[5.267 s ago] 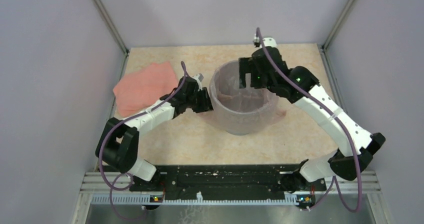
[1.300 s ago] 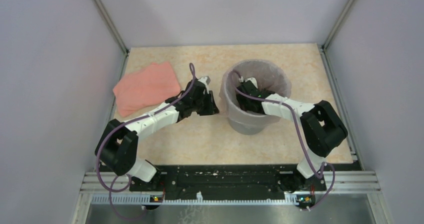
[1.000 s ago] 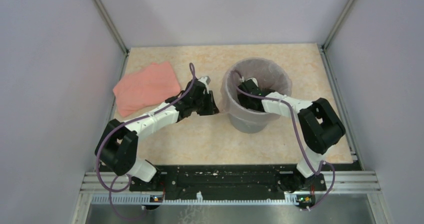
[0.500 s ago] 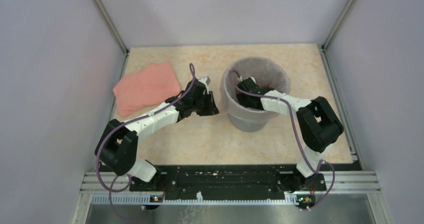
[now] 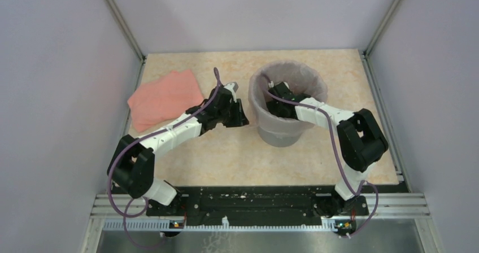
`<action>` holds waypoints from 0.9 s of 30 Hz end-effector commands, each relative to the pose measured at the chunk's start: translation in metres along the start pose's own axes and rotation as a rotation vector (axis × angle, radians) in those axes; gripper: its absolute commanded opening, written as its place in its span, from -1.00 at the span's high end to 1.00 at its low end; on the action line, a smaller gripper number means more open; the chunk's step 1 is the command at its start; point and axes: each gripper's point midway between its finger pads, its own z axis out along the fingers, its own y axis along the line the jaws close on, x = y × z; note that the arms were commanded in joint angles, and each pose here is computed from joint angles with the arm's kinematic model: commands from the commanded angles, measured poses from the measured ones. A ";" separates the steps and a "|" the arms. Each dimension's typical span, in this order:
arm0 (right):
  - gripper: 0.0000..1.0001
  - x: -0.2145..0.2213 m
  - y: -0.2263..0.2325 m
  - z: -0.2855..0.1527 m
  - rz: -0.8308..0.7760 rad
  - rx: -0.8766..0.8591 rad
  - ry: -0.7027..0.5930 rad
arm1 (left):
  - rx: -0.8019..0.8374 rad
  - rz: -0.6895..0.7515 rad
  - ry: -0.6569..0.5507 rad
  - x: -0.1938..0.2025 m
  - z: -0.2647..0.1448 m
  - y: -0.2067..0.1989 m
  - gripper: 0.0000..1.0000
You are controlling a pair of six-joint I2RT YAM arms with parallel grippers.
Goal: Put the trash bags into the trash bin
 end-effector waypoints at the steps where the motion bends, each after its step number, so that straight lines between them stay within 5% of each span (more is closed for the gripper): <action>1: -0.95 -0.018 0.003 -0.012 0.024 -0.025 -0.031 | 0.056 0.027 -0.058 -0.021 -0.009 -0.018 0.30; 27: -0.82 -0.023 0.009 -0.025 0.075 -0.093 0.021 | 0.023 0.118 -0.131 -0.037 -0.032 -0.016 0.14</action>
